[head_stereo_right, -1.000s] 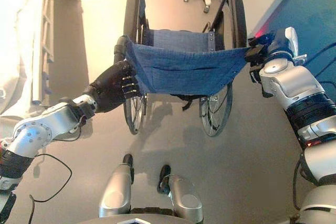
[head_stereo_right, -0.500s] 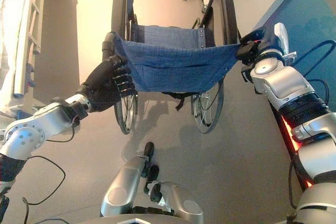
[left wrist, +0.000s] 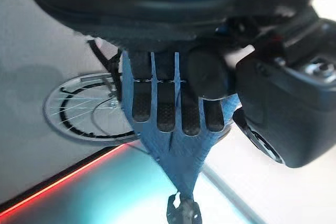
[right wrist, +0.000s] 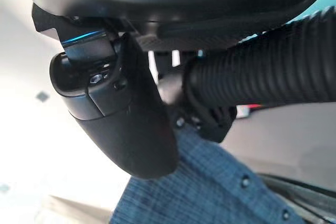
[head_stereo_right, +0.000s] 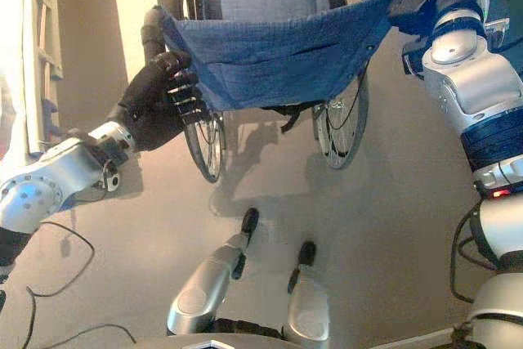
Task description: Push the wheelchair next to the bed
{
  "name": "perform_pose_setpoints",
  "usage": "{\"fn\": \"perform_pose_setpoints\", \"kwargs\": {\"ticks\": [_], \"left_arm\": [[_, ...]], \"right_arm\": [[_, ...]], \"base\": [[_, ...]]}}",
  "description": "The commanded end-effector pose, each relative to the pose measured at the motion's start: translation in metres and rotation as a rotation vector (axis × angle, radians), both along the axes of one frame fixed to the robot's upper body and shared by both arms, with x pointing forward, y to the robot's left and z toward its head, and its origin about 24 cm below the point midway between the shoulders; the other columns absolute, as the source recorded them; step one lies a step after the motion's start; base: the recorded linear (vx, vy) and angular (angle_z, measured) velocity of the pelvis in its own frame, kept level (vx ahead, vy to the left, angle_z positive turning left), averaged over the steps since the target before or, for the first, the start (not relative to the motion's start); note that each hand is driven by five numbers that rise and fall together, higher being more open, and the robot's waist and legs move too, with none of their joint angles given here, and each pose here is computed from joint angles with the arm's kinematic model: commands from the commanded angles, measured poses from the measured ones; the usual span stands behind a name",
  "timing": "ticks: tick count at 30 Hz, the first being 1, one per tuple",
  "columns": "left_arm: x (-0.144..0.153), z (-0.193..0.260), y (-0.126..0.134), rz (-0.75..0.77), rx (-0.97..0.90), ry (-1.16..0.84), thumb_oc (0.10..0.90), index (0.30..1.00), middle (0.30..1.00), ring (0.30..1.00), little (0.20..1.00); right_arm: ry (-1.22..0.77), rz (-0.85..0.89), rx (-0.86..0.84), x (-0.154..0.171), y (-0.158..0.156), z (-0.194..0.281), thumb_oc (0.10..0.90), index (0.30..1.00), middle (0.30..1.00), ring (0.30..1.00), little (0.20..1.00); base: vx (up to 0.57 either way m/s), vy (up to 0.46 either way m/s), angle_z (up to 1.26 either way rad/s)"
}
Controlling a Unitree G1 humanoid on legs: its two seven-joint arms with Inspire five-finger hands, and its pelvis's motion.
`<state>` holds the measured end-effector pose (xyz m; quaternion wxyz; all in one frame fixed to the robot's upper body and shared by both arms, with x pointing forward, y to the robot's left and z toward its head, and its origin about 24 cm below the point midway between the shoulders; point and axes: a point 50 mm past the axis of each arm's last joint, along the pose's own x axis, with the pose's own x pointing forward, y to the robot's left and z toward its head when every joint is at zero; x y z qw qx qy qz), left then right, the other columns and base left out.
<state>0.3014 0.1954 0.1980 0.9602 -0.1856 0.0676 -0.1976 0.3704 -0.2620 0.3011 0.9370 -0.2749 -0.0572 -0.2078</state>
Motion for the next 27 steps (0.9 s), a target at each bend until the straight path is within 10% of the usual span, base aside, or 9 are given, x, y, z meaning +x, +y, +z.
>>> {"fn": "perform_pose_setpoints", "kwargs": {"ticks": [1,27], "left_arm": [[-0.018,0.028,-0.043,-0.252,-0.100,-0.137,0.400,0.300,0.300,0.300,0.300],[-0.030,-0.007,-0.077,-0.355,-0.176,-0.039,0.400,0.300,0.300,0.300,0.300]], "right_arm": [[-0.105,0.533,0.056,-0.003,0.115,0.036,0.400,0.300,0.300,0.300,0.300],[-0.008,0.549,-0.058,0.006,0.152,-0.011,0.400,0.300,0.300,0.300,0.300]], "base": [[0.26,-0.606,0.57],[0.24,-0.244,0.27]]}}
